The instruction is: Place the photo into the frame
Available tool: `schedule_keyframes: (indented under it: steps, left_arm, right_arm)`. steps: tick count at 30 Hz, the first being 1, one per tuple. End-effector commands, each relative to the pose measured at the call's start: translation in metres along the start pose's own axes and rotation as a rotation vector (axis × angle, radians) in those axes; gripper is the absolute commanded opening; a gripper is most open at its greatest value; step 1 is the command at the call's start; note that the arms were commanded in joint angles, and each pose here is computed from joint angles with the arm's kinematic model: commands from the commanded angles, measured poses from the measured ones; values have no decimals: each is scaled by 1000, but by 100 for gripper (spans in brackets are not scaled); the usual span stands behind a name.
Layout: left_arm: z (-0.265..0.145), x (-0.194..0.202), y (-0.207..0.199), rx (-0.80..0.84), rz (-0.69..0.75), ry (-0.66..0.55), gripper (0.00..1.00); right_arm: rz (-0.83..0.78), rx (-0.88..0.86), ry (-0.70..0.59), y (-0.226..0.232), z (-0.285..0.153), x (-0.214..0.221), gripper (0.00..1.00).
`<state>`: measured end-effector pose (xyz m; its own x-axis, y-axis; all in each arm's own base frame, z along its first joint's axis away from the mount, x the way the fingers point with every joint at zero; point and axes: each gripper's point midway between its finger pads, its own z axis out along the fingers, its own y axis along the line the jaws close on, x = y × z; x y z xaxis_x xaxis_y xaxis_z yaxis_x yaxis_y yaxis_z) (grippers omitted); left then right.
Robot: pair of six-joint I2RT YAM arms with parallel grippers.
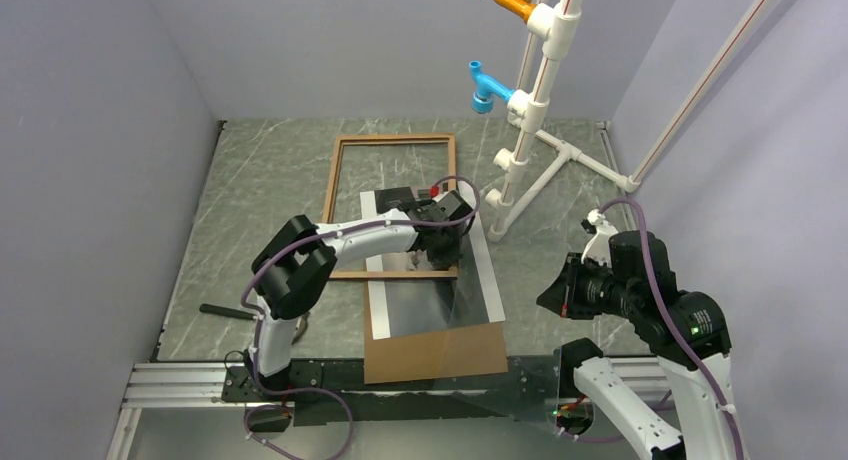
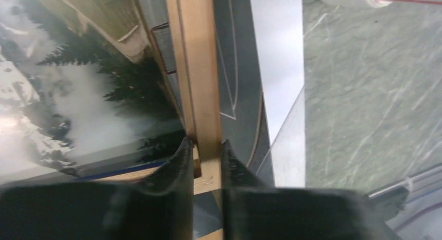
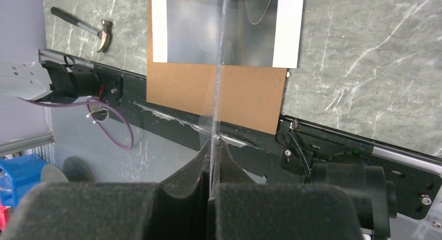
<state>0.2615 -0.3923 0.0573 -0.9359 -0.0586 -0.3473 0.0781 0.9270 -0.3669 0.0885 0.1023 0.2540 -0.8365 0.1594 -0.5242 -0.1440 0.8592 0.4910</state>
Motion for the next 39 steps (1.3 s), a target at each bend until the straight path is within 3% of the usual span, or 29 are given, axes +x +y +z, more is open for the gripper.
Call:
schedule_keyframes:
  steps: [1,4,8,16,20,25,30,33,39]
  left_arm:
    - [-18,-14,-51,207,-1,-39,36]
    - [-26,-13,-38,180,23,-58,66]
    - [-43,-14,-17,173,42,-79,82]
    - [-80,-32,54,170,-19,-170,82]
    - [-96,-33,114,120,-82,-206,81]
    - [-116,-30,186,-19,-140,-246,80]
    - [-135,-15,261,-317,-185,-250,78]
    - [-135,-6,283,-404,-195,-220,77]
    - [-115,1,293,-414,-198,-168,74]
  right_arm:
    - [-6,12,-17,-2,-6,0,0]
    - [-6,-15,-14,2,-2,-1,0]
    - [-7,-46,-3,6,4,-1,0]
    - [18,-137,35,17,15,9,0]
    - [23,-152,37,18,17,11,0]
    - [17,-153,31,20,15,8,0]
    - [2,-192,18,29,11,3,0]
    - [-19,-260,7,42,5,-2,0]
    - [-53,-402,-15,72,-6,-16,0]
